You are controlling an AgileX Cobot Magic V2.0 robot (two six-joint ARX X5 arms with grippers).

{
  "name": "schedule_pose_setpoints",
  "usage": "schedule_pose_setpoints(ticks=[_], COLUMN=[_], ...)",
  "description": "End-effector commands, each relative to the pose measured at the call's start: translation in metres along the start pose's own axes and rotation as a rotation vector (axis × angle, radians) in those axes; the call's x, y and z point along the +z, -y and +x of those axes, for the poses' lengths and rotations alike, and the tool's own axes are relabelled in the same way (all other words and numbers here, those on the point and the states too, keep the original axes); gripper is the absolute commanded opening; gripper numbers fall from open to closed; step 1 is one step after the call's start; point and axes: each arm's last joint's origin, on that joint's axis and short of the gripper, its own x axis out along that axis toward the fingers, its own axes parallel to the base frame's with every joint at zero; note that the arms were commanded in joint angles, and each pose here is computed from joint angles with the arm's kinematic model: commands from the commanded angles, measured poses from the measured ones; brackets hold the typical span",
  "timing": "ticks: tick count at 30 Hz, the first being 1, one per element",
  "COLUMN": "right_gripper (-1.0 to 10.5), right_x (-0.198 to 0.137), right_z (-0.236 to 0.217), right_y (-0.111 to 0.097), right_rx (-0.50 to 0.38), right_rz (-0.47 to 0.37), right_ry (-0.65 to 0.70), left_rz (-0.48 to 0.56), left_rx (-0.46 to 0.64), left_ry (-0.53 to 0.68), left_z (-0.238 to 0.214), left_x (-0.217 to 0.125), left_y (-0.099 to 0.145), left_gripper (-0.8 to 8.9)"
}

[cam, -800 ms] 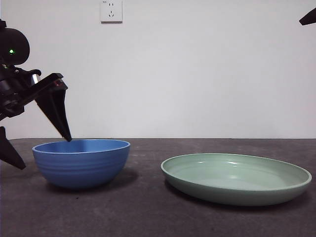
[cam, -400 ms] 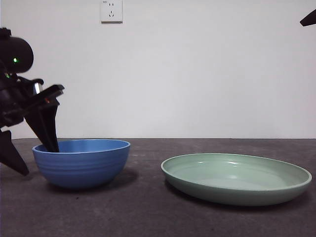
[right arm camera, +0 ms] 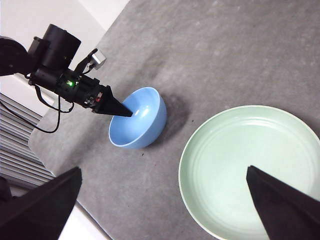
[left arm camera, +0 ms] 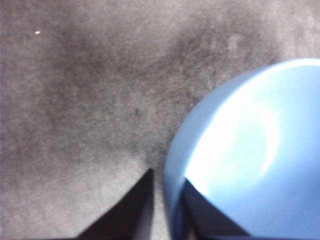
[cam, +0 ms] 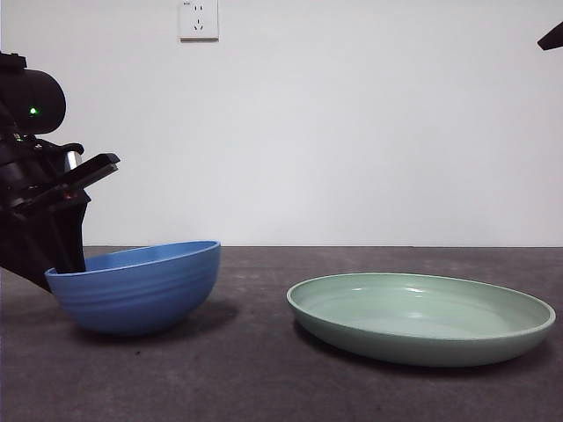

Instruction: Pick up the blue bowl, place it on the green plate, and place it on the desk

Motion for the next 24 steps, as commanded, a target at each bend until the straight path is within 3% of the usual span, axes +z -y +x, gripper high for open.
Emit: schedule_pose_setpoints(ticks=[1, 10, 17, 24], right_gripper=[5.8, 5.4, 5.3, 5.4], right_x=[0.004, -0.004, -0.015, -0.031], right_z=[-0.001, -0.013, -0.039, -0.066], right_y=[-0.003, -0.01, -0.027, -0.041], right_rx=[0.01, -0.01, -0.07, -0.196], right_rz=[-0.015, 0.033, 0.021, 0.02], right_ry=[0.007, -0.047, -0.021, -0.037], left_rz=[0.027, 0.029, 0.136, 0.22], left_rx=[0.002, 0.003, -0.036, -0.091], left_ry=[0.005, -0.043, -0.037, -0.05], left_z=[0.0, -0.039, -0.06, -0.047], left_x=[0.006, 0.028, 0.037, 0.028], left_y=[0.002, 0.032, 0.088, 0.14], left_gripper=[0.16, 0.16, 0.16, 0.16])
